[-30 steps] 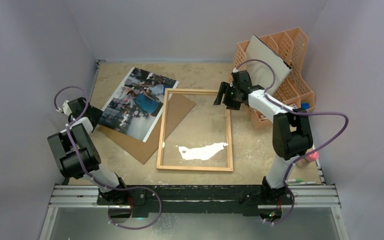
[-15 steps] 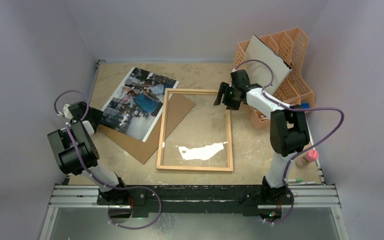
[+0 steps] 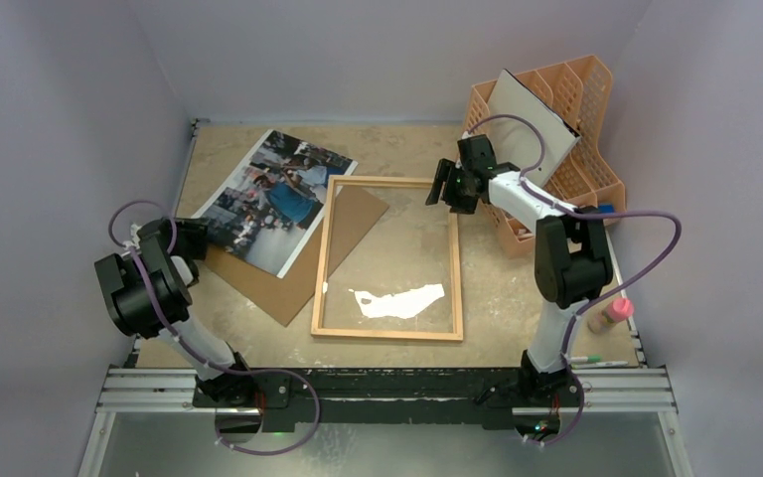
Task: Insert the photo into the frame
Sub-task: Pick up the photo at the center of the board.
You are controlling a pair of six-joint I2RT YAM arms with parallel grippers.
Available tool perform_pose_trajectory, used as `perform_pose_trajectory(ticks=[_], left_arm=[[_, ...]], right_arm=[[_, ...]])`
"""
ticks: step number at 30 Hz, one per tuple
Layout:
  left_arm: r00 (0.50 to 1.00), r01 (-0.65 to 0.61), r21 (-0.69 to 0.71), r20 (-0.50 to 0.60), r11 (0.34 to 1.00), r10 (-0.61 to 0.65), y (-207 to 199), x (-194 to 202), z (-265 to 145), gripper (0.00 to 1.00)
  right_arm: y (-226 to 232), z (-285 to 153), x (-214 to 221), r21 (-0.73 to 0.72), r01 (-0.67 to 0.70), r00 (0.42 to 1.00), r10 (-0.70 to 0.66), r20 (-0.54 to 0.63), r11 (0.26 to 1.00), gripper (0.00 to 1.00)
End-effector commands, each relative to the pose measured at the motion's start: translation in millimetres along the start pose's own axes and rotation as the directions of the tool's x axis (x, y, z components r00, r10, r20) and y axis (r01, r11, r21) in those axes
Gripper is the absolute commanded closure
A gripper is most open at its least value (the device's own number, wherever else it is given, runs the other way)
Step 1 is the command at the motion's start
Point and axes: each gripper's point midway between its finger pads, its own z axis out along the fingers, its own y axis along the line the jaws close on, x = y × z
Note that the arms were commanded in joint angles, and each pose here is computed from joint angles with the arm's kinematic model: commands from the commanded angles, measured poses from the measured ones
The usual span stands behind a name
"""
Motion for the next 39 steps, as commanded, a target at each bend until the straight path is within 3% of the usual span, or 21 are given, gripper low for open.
perform_pose_trajectory(ticks=[1, 4, 9, 16, 26, 33, 39], left_arm=[[0.997, 0.076, 0.189, -0.036, 0.979, -0.071, -30.3, 5.3, -0.9, 0.51], [0.995, 0.100, 0.266, -0.048, 0.959, -0.090, -40.9, 6.6, -0.5, 0.55], [0.991, 0.132, 0.315, -0.063, 0.940, -0.118, -47.6, 7.5, -0.4, 0.73], [1.000, -0.016, 0.246, -0.004, 0.969, 0.017, -60.6, -10.9, -3.8, 1.00], [0.946, -0.321, 0.153, 0.016, 0.935, 0.323, -117.8, -58.4, -16.7, 1.00], [0.841, -0.526, 0.250, 0.011, 0.813, 0.541, -207.2, -84.8, -44.6, 1.00], [0.743, -0.635, 0.408, 0.092, 0.656, 0.663, -291.4, -62.8, -86.8, 1.00]], right_arm=[[2.8, 0.4, -12.0, 0.009, -0.008, 1.000, 0.008, 0.024, 1.000, 0.32], [2.6, 2.4, -12.3, 0.009, -0.013, 1.000, 0.013, 0.025, 1.000, 0.33], [3.1, 3.6, -12.8, 0.007, -0.024, 0.999, 0.024, 0.029, 1.000, 0.33], [4.0, 1.7, -16.0, 0.008, -0.029, 0.999, 0.029, 0.045, 1.000, 0.34], [15.8, -10.1, -47.1, -0.004, -0.033, 0.990, 0.033, 0.140, 0.999, 0.31], [35.9, -18.2, -70.9, -0.065, 0.011, 0.981, 0.002, 0.196, 0.998, 0.25], [67.7, -38.1, -92.8, -0.184, 0.088, 0.962, -0.035, 0.271, 0.979, 0.17]])
